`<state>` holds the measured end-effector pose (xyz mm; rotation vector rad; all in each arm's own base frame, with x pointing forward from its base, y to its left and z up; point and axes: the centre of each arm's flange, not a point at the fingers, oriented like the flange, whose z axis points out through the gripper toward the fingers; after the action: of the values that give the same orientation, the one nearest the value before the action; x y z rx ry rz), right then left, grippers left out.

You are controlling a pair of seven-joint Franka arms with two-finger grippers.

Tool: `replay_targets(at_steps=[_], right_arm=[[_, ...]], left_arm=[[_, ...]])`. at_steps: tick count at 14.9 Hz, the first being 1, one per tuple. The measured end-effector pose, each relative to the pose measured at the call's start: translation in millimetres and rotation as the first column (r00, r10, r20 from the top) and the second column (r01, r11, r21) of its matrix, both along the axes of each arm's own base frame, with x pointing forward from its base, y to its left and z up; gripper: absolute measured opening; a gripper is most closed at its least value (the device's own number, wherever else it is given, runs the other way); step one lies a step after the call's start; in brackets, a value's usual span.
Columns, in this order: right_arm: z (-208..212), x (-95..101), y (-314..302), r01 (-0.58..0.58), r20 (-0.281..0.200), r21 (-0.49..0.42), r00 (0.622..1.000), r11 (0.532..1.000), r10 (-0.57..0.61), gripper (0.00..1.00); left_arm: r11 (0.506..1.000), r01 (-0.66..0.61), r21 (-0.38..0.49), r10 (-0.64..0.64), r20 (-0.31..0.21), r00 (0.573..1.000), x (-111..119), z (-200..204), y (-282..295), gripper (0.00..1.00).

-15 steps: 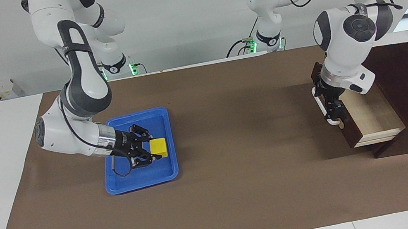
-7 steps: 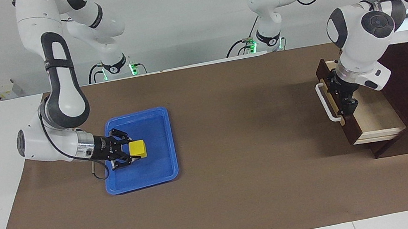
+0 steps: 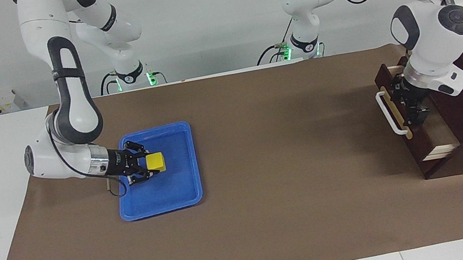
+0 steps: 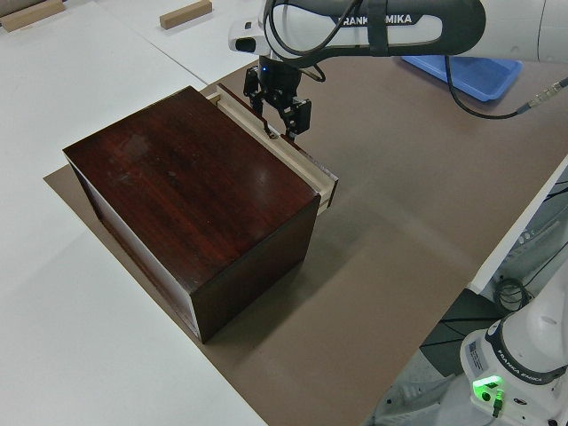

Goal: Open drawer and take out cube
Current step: 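Lower the yellow cube into the blue tray with the right gripper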

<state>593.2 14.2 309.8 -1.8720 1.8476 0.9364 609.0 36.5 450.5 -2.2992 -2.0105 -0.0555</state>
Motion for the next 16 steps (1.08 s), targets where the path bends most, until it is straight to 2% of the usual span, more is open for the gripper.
replay_targets(at_steps=[7,12,16], right_arm=[[-23.2,-27.5,-23.1,-0.039,0.018,0.021,0.999,0.999,0.039,0.56],[-30.2,-30.6,-32.7,-0.027,0.038,0.01,0.999,1.0,0.027,0.56],[-30.4,-35.0,-49.6,-0.024,0.031,0.032,0.999,0.999,0.023,0.56]], left_arm=[[1.0,-0.01,0.002,0.01,0.001,1.0,-1.7,0.0,25.8,1.0],[1.0,-0.011,0.017,0.011,0.001,1.0,-2.2,-0.2,32.1,1.0],[1.0,-0.013,0.025,0.013,0.004,1.0,-2.6,-0.2,38.4,1.0]])
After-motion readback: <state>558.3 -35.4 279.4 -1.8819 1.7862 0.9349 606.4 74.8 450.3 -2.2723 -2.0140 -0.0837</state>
